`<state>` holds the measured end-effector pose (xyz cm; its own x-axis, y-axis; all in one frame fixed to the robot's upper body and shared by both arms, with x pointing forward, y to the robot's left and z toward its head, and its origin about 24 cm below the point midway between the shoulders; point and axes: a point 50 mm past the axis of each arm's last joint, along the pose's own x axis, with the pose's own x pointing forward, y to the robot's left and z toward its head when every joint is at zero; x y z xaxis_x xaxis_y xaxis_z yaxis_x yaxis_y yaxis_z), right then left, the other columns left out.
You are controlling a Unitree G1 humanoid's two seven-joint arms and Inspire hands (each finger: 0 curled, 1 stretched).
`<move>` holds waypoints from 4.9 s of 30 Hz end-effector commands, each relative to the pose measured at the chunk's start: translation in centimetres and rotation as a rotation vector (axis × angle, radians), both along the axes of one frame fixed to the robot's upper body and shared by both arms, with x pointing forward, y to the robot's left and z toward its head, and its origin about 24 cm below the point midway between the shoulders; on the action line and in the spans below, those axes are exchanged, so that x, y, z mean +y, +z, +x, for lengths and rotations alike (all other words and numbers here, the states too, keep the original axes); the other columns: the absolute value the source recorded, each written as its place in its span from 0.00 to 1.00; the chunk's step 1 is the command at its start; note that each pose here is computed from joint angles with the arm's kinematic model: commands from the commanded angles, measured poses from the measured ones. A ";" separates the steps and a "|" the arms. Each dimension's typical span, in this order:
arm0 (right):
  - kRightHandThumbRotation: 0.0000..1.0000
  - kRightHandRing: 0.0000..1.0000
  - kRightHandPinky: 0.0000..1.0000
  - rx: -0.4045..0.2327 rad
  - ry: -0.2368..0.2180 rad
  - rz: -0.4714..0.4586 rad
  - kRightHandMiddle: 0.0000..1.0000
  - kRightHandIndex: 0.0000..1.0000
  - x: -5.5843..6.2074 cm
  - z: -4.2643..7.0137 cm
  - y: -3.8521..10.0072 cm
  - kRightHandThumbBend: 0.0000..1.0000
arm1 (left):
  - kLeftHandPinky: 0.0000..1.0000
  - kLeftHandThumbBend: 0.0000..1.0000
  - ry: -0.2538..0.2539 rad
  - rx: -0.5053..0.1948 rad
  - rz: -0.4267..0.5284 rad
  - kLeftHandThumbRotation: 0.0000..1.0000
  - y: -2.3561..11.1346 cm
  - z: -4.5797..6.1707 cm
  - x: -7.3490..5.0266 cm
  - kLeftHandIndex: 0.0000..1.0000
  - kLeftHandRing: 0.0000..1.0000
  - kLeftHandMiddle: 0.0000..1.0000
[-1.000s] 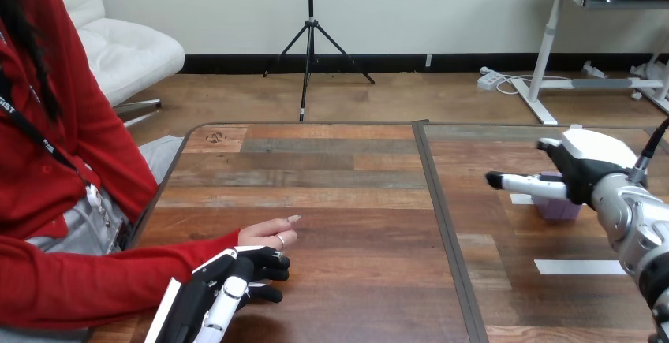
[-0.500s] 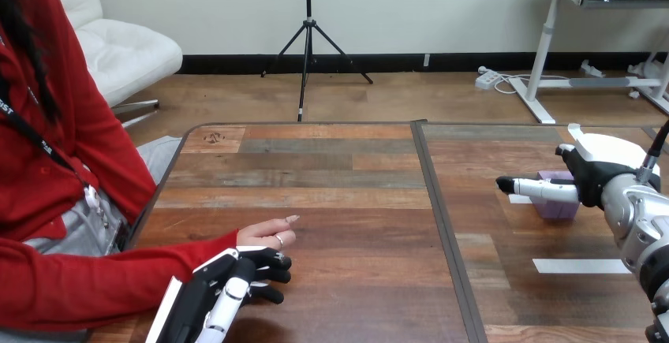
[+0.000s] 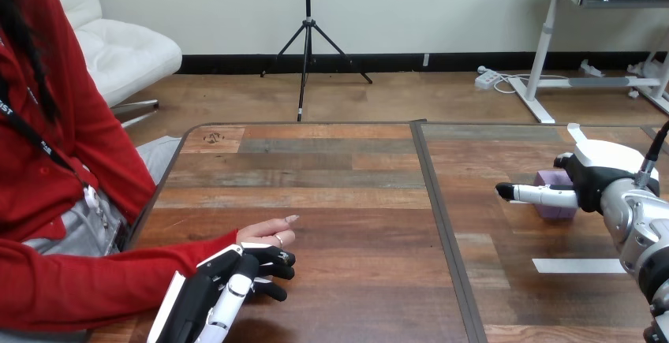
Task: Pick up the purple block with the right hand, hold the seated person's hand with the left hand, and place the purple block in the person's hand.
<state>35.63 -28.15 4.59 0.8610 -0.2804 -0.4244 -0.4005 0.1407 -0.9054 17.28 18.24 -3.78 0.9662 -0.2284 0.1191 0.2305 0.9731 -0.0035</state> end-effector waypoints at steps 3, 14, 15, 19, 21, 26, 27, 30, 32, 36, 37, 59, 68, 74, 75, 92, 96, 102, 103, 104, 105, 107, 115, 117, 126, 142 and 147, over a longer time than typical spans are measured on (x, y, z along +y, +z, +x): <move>1.00 0.87 0.79 -0.082 0.031 0.023 0.88 0.86 1.2 1.7 2.3 0.94 | 0.52 0.45 -0.009 -0.098 0.001 0.80 1.5 1.6 -0.3 0.56 0.63 0.64; 1.00 0.75 0.63 -0.087 0.015 0.079 0.75 0.78 1.1 1.5 2.0 0.95 | 0.51 0.48 -0.017 -0.089 -0.002 0.81 1.5 1.8 -0.3 0.56 0.62 0.64; 1.00 0.74 0.62 -0.087 0.016 0.080 0.75 0.78 1.1 1.5 2.0 0.95 | 0.51 0.48 -0.017 -0.089 -0.002 0.81 1.5 1.8 -0.3 0.56 0.62 0.64; 1.00 0.69 0.56 -0.089 0.017 0.088 0.72 0.77 1.2 1.5 2.0 0.95 | 0.51 0.48 -0.019 -0.090 0.001 0.81 1.4 1.8 -0.2 0.56 0.62 0.64; 1.00 0.62 0.49 -0.090 0.019 0.090 0.67 0.76 1.2 1.5 2.0 0.94 | 0.51 0.49 -0.019 -0.091 0.002 0.82 1.4 1.8 -0.2 0.56 0.62 0.64; 1.00 0.53 0.39 -0.093 0.025 0.096 0.60 0.69 1.2 1.4 1.9 0.93 | 0.50 0.48 -0.010 -0.090 0.006 0.82 1.4 1.8 -0.2 0.56 0.63 0.64; 1.00 0.51 0.38 -0.093 0.025 0.097 0.59 0.66 1.2 1.4 1.9 0.93 | 0.50 0.48 -0.010 -0.090 0.008 0.82 1.4 1.8 -0.2 0.56 0.63 0.64; 1.00 0.48 0.36 -0.092 0.023 0.104 0.56 0.61 1.3 1.5 1.9 0.92 | 0.50 0.48 -0.008 -0.093 0.010 0.82 1.5 1.8 -0.2 0.55 0.62 0.63; 1.00 0.44 0.33 -0.096 0.025 0.112 0.52 0.58 1.3 1.4 1.9 0.92 | 0.50 0.49 -0.009 -0.095 0.014 0.83 1.5 1.9 -0.2 0.55 0.62 0.63; 1.00 0.40 0.29 -0.098 0.027 0.116 0.48 0.54 1.3 1.4 1.9 0.91 | 0.50 0.50 -0.009 -0.093 0.012 0.84 1.5 1.9 -0.2 0.55 0.62 0.63; 1.00 0.39 0.28 -0.098 0.028 0.116 0.47 0.53 1.3 1.4 1.9 0.91 | 0.50 0.50 -0.008 -0.092 0.014 0.84 1.5 1.9 -0.2 0.55 0.62 0.63; 1.00 0.32 0.28 -0.131 0.030 0.137 0.37 0.34 1.3 1.4 2.0 0.92 | 0.50 0.48 -0.017 -0.087 -0.003 0.84 1.4 2.1 -0.2 0.55 0.62 0.63; 1.00 0.47 0.38 -0.133 0.030 0.123 0.51 0.56 1.2 1.7 2.6 0.93 | 0.50 0.50 -0.008 -0.081 0.008 0.84 1.3 2.2 -0.2 0.55 0.62 0.63; 1.00 0.41 0.30 -0.137 0.030 0.112 0.48 0.64 1.2 1.9 2.9 0.95 | 0.49 0.50 -0.010 -0.082 0.009 0.84 1.3 2.2 -0.2 0.54 0.62 0.63; 1.00 0.41 0.30 -0.137 0.030 0.111 0.48 0.65 1.2 1.9 3.0 0.95 | 0.49 0.50 -0.010 -0.082 0.009 0.84 1.3 2.2 -0.2 0.54 0.62 0.63; 0.98 0.65 0.53 -0.128 0.055 0.115 0.69 0.76 1.2 2.2 3.7 1.00 | 0.49 0.48 -0.014 -0.086 0.004 0.84 1.3 2.4 -0.2 0.54 0.61 0.62; 0.96 0.74 0.62 -0.134 0.059 0.134 0.76 0.78 1.2 2.2 3.8 1.00 | 0.48 0.49 -0.010 -0.085 0.009 0.84 1.3 2.5 -0.2 0.54 0.61 0.61; 0.94 0.78 0.67 -0.144 0.060 0.157 0.79 0.78 1.2 2.3 3.9 1.00 | 0.48 0.47 -0.007 -0.085 0.016 0.84 1.3 2.6 -0.2 0.54 0.61 0.61; 0.94 0.78 0.68 -0.146 0.060 0.162 0.79 0.78 1.2 2.3 4.0 1.00 | 0.48 0.47 -0.009 -0.083 0.015 0.84 1.3 2.6 -0.2 0.53 0.60 0.61; 0.93 0.79 0.68 -0.147 0.060 0.165 0.80 0.78 1.2 2.3 4.0 1.00 | 0.48 0.46 -0.011 -0.082 0.014 0.84 1.3 2.6 -0.2 0.54 0.61 0.61; 0.93 0.79 0.69 -0.148 0.060 0.167 0.80 0.78 1.2 2.3 4.0 1.00 | 0.48 0.46 -0.012 -0.081 0.013 0.84 1.3 2.7 -0.2 0.54 0.61 0.61; 0.92 0.79 0.69 -0.152 0.068 0.165 0.80 0.78 1.2 2.3 4.0 1.00 | 0.48 0.46 -0.014 -0.080 0.009 0.84 1.3 2.7 -0.3 0.54 0.61 0.61; 0.91 0.79 0.70 -0.157 0.076 0.173 0.80 0.76 1.1 2.2 4.1 1.00 | 0.48 0.47 -0.017 -0.075 0.004 0.83 1.2 2.8 -0.3 0.55 0.61 0.62; 0.91 0.78 0.70 -0.156 0.075 0.173 0.80 0.76 1.1 2.2 4.1 1.00 | 0.48 0.47 -0.018 -0.074 0.006 0.83 1.2 2.8 -0.3 0.55 0.61 0.62; 0.91 0.78 0.70 -0.147 0.075 0.183 0.79 0.75 1.0 2.0 3.9 1.00 | 0.48 0.47 -0.016 -0.075 0.002 0.84 1.2 3.0 -0.3 0.55 0.60 0.61; 0.88 0.75 0.69 -0.150 0.041 0.241 0.77 0.73 0.7 1.8 3.5 1.00 | 0.48 0.46 -0.018 -0.075 -0.001 0.84 1.2 3.1 -0.3 0.55 0.60 0.61; 0.90 0.74 0.67 -0.160 0.032 0.243 0.76 0.72 0.6 1.8 3.6 1.00 | 0.49 0.47 -0.016 -0.071 0.000 0.84 1.1 3.2 -0.3 0.54 0.60 0.60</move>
